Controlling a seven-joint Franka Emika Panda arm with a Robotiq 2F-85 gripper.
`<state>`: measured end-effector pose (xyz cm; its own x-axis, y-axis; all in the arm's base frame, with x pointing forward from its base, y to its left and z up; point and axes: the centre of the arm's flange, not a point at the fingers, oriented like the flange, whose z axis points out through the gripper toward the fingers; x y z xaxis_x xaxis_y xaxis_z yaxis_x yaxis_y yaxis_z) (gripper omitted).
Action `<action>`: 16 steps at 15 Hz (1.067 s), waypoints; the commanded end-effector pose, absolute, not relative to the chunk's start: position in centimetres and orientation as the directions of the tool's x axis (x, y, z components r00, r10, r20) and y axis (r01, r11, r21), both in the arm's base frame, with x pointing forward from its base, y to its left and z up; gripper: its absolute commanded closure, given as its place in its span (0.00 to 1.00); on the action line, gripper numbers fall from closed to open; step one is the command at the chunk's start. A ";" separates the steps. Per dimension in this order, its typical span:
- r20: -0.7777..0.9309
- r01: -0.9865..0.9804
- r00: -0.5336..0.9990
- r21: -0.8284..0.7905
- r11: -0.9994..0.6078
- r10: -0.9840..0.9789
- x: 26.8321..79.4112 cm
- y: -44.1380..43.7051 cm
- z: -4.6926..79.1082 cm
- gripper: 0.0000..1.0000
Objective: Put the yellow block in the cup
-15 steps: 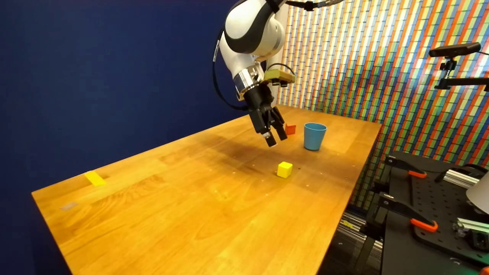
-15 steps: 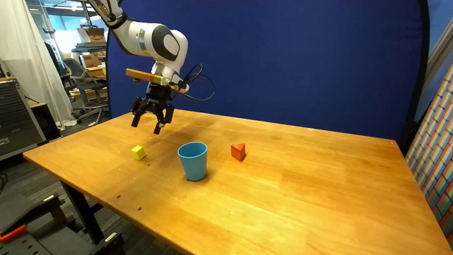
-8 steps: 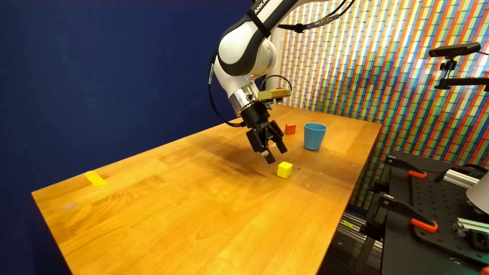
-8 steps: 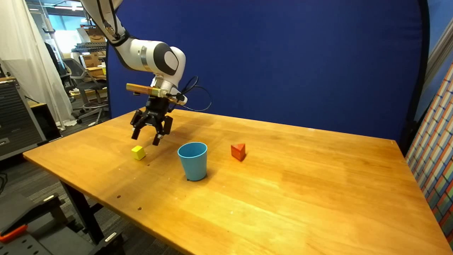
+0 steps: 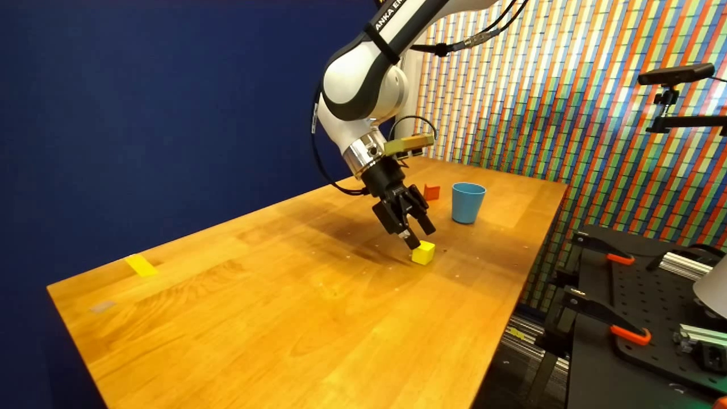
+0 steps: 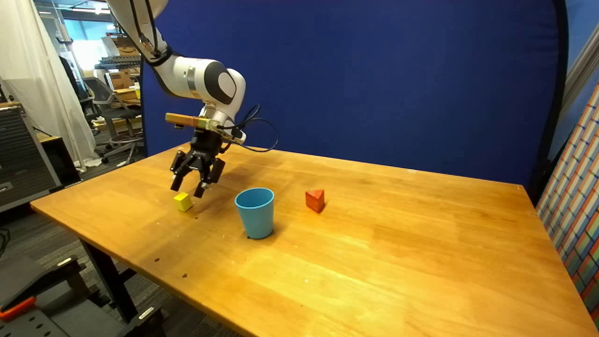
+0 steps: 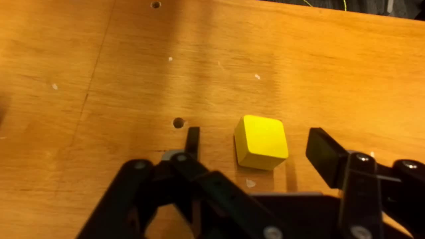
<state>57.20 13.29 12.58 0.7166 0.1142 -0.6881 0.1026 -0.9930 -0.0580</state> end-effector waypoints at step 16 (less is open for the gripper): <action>-0.702 0.059 0.705 -0.087 -0.995 0.103 58.0 10.7 16.3 0.92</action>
<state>57.08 12.98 12.89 0.6772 0.1094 -0.7276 0.0994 -0.9934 -0.0568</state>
